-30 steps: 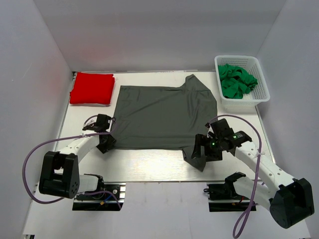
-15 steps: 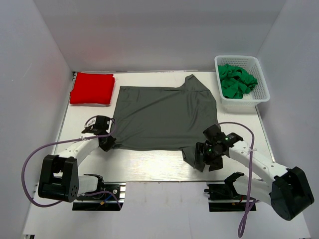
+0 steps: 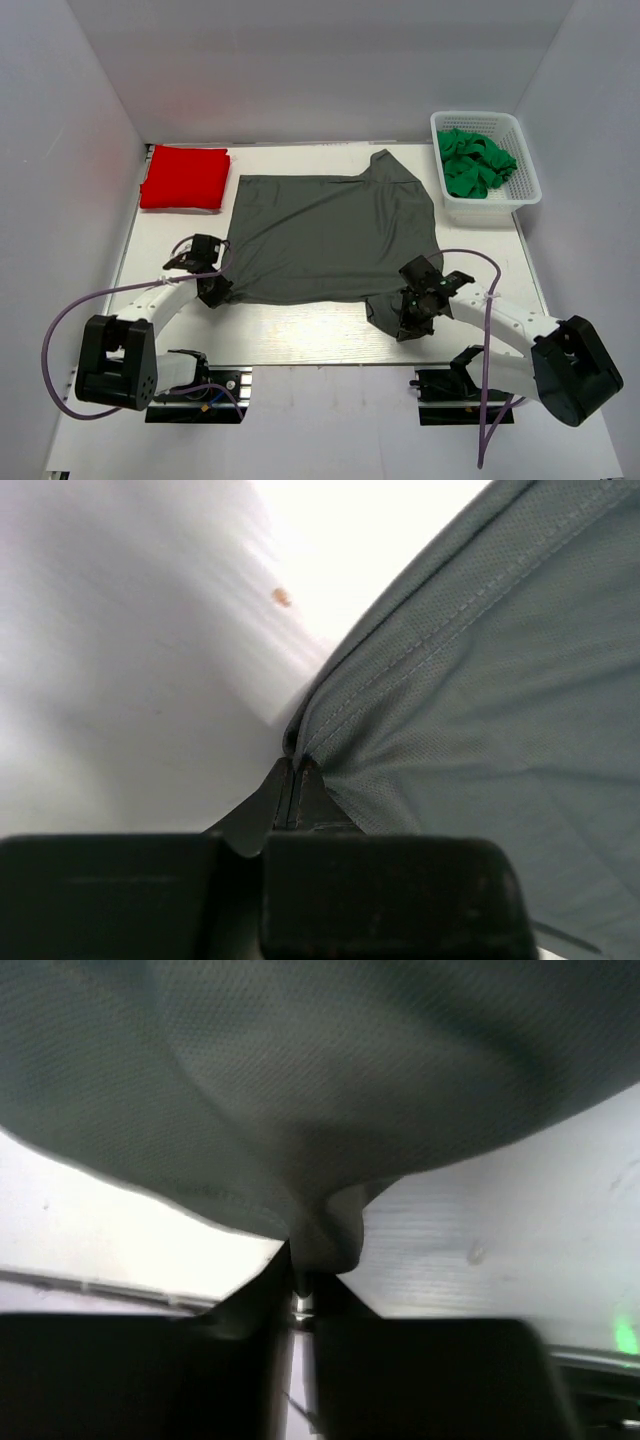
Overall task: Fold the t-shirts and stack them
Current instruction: Grap the side of the flattened tshirt closest away from the robot with both arms, then fold the flattened tshirt in 1/3 of the way
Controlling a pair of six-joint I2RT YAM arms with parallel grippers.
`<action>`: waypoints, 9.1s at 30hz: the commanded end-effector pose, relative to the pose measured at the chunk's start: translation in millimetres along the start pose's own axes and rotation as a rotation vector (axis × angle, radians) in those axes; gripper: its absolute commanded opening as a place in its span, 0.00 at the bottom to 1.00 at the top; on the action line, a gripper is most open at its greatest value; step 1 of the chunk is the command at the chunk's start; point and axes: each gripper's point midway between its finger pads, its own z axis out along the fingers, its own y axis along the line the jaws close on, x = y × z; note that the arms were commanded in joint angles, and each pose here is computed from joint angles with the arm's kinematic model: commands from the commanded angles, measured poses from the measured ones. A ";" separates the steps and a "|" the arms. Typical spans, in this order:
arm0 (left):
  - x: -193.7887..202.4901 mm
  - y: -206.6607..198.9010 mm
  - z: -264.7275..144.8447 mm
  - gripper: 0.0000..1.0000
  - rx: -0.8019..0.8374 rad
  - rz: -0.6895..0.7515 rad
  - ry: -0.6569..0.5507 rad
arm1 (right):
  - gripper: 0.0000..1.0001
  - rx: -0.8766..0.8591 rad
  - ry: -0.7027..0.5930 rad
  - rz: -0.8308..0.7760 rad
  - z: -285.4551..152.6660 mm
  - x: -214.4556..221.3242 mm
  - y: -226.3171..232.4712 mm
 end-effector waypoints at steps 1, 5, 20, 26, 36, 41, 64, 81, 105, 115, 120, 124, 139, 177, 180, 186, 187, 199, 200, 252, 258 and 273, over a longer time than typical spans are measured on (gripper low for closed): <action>-0.4 15.5 -5.2 0.00 -0.059 0.015 -0.013 | 0.00 0.050 -0.064 0.028 3.9 -9.4 -8.2; -10.0 16.0 -18.9 0.00 -0.109 0.012 -0.021 | 0.00 0.020 -0.039 0.054 -9.0 2.4 -6.2; -6.7 40.8 -40.4 0.00 -0.273 0.048 0.037 | 0.00 -0.036 0.215 -0.030 -53.0 63.3 4.2; -13.7 31.6 -42.5 0.00 -0.270 0.047 0.035 | 0.00 -0.096 0.137 -0.082 -52.6 39.1 23.9; -43.5 -13.7 -46.9 0.00 -0.189 0.088 0.012 | 0.00 0.004 -0.087 -0.096 -79.0 -66.6 60.4; -60.2 -40.3 -42.4 0.00 -0.175 0.094 0.014 | 0.00 0.036 -0.196 -0.066 -96.7 -113.7 57.6; -121.3 -87.6 -1.2 0.00 -0.229 0.086 -0.021 | 0.00 -0.017 -0.339 -0.065 -111.9 -257.4 53.9; -181.7 -140.0 20.0 1.00 -0.207 0.124 -0.125 | 0.64 0.048 -0.504 -0.227 -77.4 -365.8 48.6; -79.0 -137.0 26.3 1.00 0.094 0.272 0.086 | 0.63 0.178 -0.395 -0.199 -36.9 -238.2 -35.0; -69.6 -112.2 42.7 1.00 0.004 0.270 0.098 | 0.46 0.182 -0.321 -0.188 -28.1 -220.7 -50.4; -65.5 -105.4 49.5 1.00 -0.022 0.273 0.110 | 0.46 0.132 -0.303 -0.205 -30.3 -212.6 -43.7; -65.8 -99.5 52.3 1.00 -0.052 0.276 0.107 | 0.39 0.082 -0.272 -0.216 -23.5 -203.4 -39.2; -70.7 -83.0 56.7 1.00 -0.134 0.286 0.074 | 0.07 0.188 -0.317 -0.128 -54.9 -209.5 -67.6; -59.6 -108.5 34.2 1.00 0.030 0.278 0.131 | 0.90 -0.431 -0.326 -0.071 -8.9 -195.7 24.3; -51.9 -96.4 36.7 1.00 0.002 0.270 0.144 | 0.90 -0.383 -0.290 -0.007 6.3 -183.4 11.1; -36.0 -66.2 31.2 1.00 -0.060 0.256 0.163 | 0.90 -0.372 -0.202 0.072 19.7 -140.1 1.0; -27.8 -54.6 30.2 1.00 -0.082 0.259 0.183 | 0.90 -0.350 -0.177 0.090 17.9 -120.2 -5.4; -9.9 -14.7 -27.7 1.00 -0.086 0.203 0.157 | 0.90 -0.224 -0.198 0.116 -33.8 -62.3 -24.0; -23.2 -26.2 -36.0 1.00 -0.043 0.205 0.102 | 0.90 -0.245 -0.258 0.080 -49.6 -77.2 -16.1; -112.5 -82.0 -43.1 1.00 -0.034 0.246 -0.129 | 0.00 -0.267 -0.191 -0.042 -23.5 -151.0 75.3; -113.8 -83.9 -42.9 1.00 -0.028 0.244 -0.135 | 0.43 -0.302 -0.166 -0.069 -22.8 -155.1 89.8; -116.0 -89.3 -43.5 1.00 -0.021 0.244 -0.129 | 0.90 -0.393 -0.166 -0.124 -14.6 -183.0 128.5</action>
